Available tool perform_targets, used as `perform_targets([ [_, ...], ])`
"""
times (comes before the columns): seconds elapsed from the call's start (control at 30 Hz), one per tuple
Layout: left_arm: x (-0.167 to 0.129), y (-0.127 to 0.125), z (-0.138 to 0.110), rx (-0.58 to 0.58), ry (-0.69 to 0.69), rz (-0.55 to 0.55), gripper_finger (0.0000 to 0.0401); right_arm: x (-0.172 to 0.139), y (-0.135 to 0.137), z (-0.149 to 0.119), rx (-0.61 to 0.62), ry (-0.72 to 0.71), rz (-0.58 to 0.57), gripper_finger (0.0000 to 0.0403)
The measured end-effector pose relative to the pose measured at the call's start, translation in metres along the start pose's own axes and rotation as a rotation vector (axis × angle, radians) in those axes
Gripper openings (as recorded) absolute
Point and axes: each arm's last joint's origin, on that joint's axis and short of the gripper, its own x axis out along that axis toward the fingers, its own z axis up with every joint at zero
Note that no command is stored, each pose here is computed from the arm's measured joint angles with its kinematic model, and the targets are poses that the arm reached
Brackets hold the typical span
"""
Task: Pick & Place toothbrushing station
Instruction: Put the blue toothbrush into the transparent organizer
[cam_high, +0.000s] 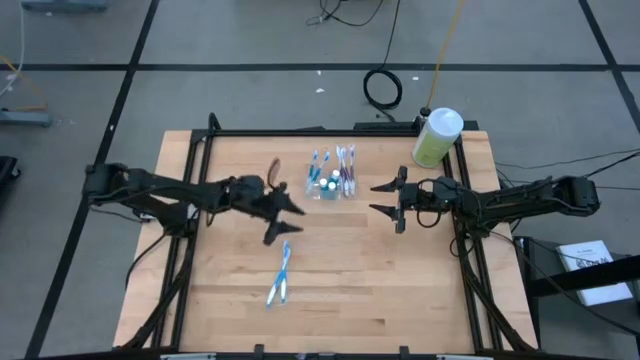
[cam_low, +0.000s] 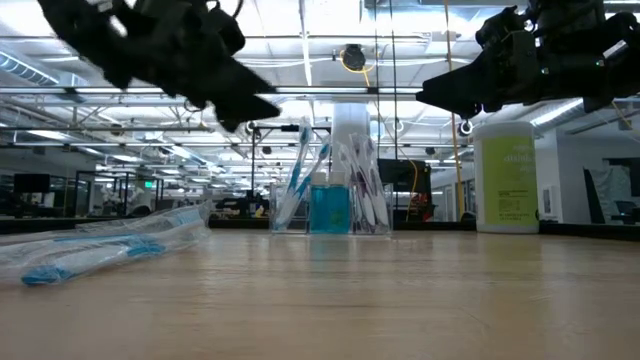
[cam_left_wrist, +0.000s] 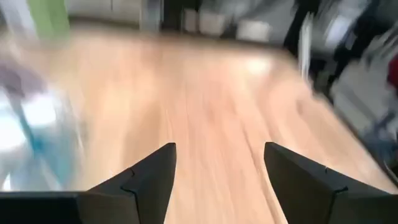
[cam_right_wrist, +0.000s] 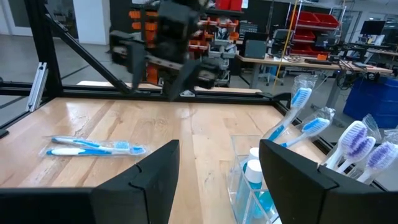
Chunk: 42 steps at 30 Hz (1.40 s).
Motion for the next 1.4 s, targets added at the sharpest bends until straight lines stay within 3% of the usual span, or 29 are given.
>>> perform_targets([
  [0.17,-0.006,-0.034,0.007,-0.098,0.417,0.186,0.0233,0.0,0.0,0.001,-0.001,-0.008,-0.001,0.0212],
  [0.23,-0.005,-0.045,0.009,-0.148,0.506,0.245,0.0228,0.0,0.0,0.001,-0.002,-0.008,-0.001,0.0212],
  [0.4,0.004,-0.069,0.004,-0.392,0.58,0.278,0.0217,0.0,0.0,0.002,-0.005,-0.017,-0.001,0.0212],
  [0.5,0.013,-0.079,-0.007,-0.482,0.637,0.274,0.021,0.0,0.0,0.003,-0.006,-0.034,-0.003,0.0212],
  [0.77,0.042,-0.082,-0.04,-0.585,0.738,0.34,0.0191,0.0,0.0,0.004,0.004,-0.045,0.003,0.0212],
  [1.03,0.063,-0.078,-0.061,-0.622,0.779,0.33,0.0188,0.0,0.0,0.005,-0.001,-0.049,0.003,0.0212],
  [1.27,0.06,-0.07,-0.06,-0.709,0.822,0.335,0.0186,0.0,0.0,0.004,0.004,-0.045,0.004,0.0212],
  [1.4,0.055,-0.069,-0.055,-0.714,0.812,0.338,0.0164,0.0,0.0,0.004,0.005,-0.044,0.004,0.0212],
])
